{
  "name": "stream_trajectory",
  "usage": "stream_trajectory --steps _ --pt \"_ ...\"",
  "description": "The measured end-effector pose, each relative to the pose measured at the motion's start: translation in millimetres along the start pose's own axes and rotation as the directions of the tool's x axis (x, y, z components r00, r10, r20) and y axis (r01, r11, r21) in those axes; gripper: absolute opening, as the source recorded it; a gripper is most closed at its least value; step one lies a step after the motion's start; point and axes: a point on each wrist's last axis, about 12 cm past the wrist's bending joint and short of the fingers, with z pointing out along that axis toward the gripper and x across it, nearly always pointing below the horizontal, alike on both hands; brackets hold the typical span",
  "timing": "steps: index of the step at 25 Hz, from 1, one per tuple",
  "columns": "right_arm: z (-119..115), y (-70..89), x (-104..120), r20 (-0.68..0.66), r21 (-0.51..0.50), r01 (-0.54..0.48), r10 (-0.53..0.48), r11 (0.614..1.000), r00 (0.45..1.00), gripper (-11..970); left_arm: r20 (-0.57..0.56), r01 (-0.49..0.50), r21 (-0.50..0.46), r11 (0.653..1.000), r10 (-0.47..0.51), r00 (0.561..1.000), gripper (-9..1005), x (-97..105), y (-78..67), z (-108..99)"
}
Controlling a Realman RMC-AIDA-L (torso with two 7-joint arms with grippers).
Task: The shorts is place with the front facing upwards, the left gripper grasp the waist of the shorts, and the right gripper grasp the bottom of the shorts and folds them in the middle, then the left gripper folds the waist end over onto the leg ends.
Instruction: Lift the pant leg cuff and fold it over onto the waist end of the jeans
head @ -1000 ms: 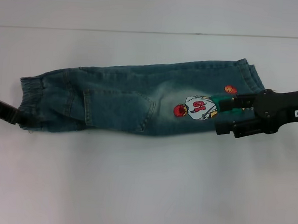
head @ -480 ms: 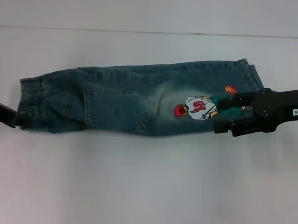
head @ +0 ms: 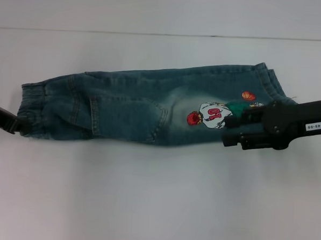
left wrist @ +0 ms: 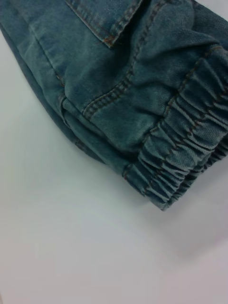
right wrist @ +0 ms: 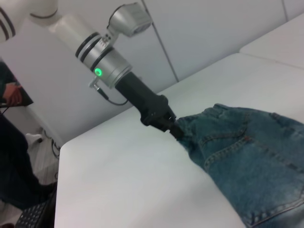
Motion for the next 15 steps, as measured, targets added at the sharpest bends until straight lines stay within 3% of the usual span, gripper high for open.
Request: stream_trajectory --steps 5,10,13,15 --pt "3.8 -1.4 -0.1 -0.009 0.010 0.006 -0.006 1.000 1.000 676 0.000 -0.006 0.003 1.000 0.006 1.000 34 -1.6 -0.9 -1.4" --pt "6.1 -2.7 -0.3 -0.007 0.022 0.006 -0.006 1.000 1.000 432 0.001 -0.013 0.001 1.000 0.013 1.000 33 -2.6 -1.1 -5.0" --pt "7.5 -3.6 -0.3 -0.006 0.030 0.006 -0.006 1.000 1.000 182 0.000 -0.015 0.009 1.000 0.015 1.000 33 -3.6 -2.0 -7.5" --pt "8.5 -3.6 -0.6 0.001 0.031 0.012 -0.012 0.999 1.000 121 0.002 -0.020 0.009 1.000 0.020 1.000 34 -4.8 -2.5 -10.6"
